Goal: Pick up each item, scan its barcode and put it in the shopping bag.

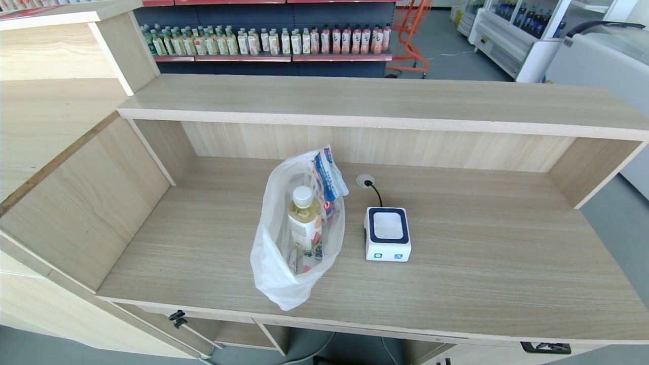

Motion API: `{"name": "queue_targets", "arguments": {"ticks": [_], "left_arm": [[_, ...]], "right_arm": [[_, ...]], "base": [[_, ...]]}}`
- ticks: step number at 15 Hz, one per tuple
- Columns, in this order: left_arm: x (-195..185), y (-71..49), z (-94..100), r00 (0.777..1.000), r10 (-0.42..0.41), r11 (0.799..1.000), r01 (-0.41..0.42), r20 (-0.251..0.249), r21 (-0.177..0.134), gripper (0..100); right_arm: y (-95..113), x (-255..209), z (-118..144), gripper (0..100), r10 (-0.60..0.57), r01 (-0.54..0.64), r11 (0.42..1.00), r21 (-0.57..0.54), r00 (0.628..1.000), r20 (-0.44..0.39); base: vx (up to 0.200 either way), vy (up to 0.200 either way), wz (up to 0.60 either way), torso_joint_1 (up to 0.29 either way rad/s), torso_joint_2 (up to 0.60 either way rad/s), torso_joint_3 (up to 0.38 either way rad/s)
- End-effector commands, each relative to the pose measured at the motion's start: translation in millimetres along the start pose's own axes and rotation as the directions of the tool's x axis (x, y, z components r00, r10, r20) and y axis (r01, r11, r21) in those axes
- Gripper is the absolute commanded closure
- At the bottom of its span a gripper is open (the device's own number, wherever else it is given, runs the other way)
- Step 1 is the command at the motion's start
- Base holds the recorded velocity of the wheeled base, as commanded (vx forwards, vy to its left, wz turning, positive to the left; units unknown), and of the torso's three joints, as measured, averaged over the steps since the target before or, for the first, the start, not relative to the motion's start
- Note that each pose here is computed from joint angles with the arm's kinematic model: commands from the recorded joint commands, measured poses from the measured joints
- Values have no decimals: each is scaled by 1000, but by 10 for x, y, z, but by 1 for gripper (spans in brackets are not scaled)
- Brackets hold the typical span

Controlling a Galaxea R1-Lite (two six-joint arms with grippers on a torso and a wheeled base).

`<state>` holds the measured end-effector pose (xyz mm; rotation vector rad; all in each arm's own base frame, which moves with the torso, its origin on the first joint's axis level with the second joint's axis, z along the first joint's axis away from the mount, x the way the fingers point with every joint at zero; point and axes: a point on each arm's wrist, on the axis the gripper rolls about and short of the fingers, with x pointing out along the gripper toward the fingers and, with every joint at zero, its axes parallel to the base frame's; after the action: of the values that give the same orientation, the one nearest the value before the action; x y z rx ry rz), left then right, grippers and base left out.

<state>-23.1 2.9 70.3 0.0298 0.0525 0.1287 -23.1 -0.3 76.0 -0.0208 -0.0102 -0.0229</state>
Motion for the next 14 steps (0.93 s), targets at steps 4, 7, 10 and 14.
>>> {"name": "queue_targets", "arguments": {"ticks": [4,7,10,14], "left_arm": [[0,0,0,1000,1,1000,-1,0,-1,0],[0,0,0,1000,1,1000,-1,0,-8,0],[8,-1,3,1000,1,1000,-1,-12,-4,0],[1,0,0,1000,1,1000,-1,-1,-8,0]], "right_arm": [[0,3,2,100,0,0,1000,-2,1000,-3],[0,3,1,100,0,0,1000,-1,1000,-4],[0,3,1,100,0,0,1000,-2,1000,-4],[0,3,2,100,0,0,1000,-1,1000,-3]], "base": [[0,-200,0,1,4,6],[0,-67,0,1,1,2],[200,0,0,-1,2,4],[150,0,0,7,4,-2]]}}
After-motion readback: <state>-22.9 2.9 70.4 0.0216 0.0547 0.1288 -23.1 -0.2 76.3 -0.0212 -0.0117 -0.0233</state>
